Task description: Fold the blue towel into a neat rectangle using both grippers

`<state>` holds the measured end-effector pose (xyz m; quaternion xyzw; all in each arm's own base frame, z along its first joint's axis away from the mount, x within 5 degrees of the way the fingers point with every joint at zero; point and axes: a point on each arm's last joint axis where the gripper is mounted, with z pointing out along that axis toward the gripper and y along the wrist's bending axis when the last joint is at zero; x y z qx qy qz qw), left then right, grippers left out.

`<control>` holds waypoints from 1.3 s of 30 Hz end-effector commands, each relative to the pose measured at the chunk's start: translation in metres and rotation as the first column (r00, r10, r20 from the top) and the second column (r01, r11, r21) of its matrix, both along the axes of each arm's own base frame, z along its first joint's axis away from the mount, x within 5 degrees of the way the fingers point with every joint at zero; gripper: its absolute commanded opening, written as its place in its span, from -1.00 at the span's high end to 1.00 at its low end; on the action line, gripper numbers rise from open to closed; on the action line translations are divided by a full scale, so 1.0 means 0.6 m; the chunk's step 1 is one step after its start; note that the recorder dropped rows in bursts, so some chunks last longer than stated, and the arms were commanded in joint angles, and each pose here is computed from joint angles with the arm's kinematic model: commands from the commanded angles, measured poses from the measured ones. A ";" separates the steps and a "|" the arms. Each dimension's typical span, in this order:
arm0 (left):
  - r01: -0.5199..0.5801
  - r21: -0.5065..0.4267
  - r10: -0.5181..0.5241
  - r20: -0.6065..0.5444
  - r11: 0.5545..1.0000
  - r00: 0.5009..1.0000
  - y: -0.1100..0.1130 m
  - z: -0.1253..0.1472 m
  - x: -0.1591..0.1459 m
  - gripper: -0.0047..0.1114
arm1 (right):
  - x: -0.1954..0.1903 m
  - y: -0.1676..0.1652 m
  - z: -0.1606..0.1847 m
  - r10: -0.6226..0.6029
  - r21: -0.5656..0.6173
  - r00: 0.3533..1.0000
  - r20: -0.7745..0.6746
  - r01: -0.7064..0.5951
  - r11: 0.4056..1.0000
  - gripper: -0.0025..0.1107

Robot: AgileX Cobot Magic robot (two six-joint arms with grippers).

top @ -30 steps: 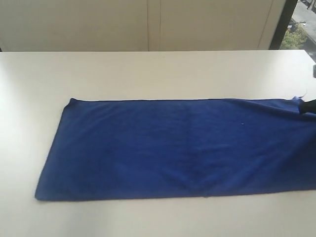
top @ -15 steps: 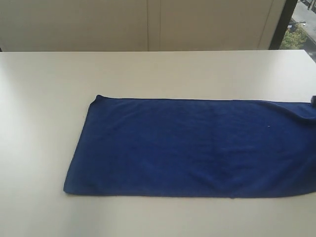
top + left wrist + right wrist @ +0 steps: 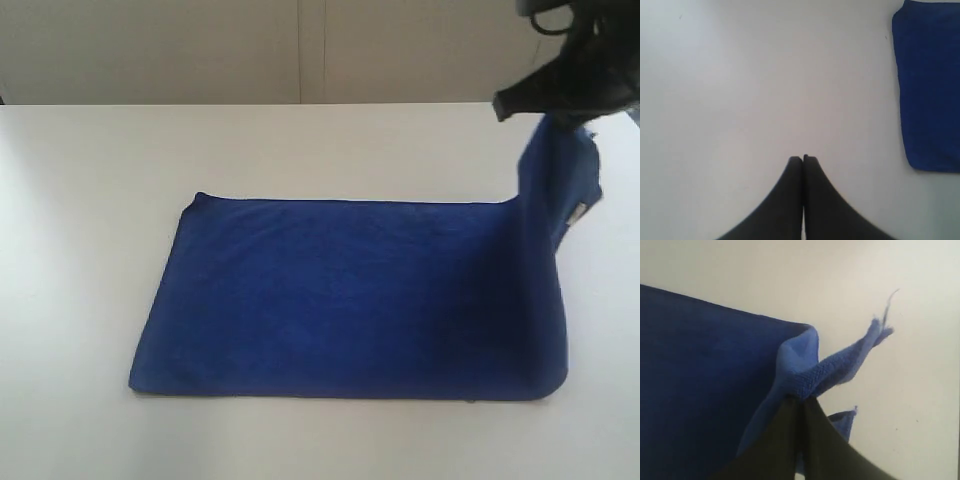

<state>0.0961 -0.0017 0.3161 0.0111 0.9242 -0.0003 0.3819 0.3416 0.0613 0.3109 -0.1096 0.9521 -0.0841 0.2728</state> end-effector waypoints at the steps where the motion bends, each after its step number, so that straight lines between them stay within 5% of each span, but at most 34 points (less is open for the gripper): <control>1: -0.005 0.000 0.005 -0.003 1.000 1.000 0.001 -0.003 -0.003 0.92 | -0.030 0.118 0.057 0.206 0.009 0.977 0.062 -0.206 0.978 0.96; 6: -0.005 0.000 0.005 -0.003 1.000 1.000 0.001 -0.003 -0.003 0.92 | -0.048 0.257 0.051 0.411 0.062 0.906 0.102 -0.419 0.906 0.96; 9: -0.005 0.000 0.005 -0.003 1.000 1.000 0.001 -0.003 -0.003 0.92 | -0.045 0.379 0.001 0.540 0.175 0.835 0.104 -0.550 0.817 0.96; 11: -0.005 0.000 0.005 -0.003 1.000 1.000 0.001 -0.003 -0.003 0.92 | -0.039 0.463 -0.070 0.597 0.204 0.798 0.086 -0.600 0.773 0.96; 15: -0.005 0.000 0.005 -0.003 1.000 1.000 0.001 -0.003 -0.003 0.92 | -0.021 0.530 -0.217 0.627 0.197 0.778 -0.024 -0.612 0.766 0.96; 18: -0.005 0.000 0.005 -0.003 1.000 1.000 0.001 -0.003 -0.003 0.92 | -0.015 0.543 -0.284 0.616 0.231 0.785 -0.063 -0.589 0.774 0.96; 22: -0.005 0.000 0.005 -0.003 1.000 1.000 0.001 -0.003 -0.003 0.92 | -0.015 0.545 -0.293 0.619 0.238 0.783 -0.061 -0.591 0.771 0.86; 25: -0.005 0.000 0.005 -0.003 1.000 1.000 0.001 -0.003 -0.003 0.92 | -0.015 0.545 -0.277 0.618 0.245 0.785 -0.045 -0.591 0.768 0.31; 28: -0.005 0.000 0.005 -0.003 1.000 1.000 0.001 -0.003 -0.003 0.92 | -0.018 0.542 -0.253 0.604 0.260 0.796 -0.035 -0.576 0.775 0.14; 33: -0.005 0.000 0.005 -0.003 1.000 1.000 0.001 -0.003 -0.003 0.92 | -0.005 0.500 -0.174 0.541 0.287 0.840 -0.039 -0.510 0.811 0.14; 39: -0.005 0.000 0.005 -0.003 1.000 1.000 0.001 -0.003 -0.003 0.92 | 0.043 0.382 -0.142 0.533 0.328 0.825 -0.190 -0.458 0.826 0.52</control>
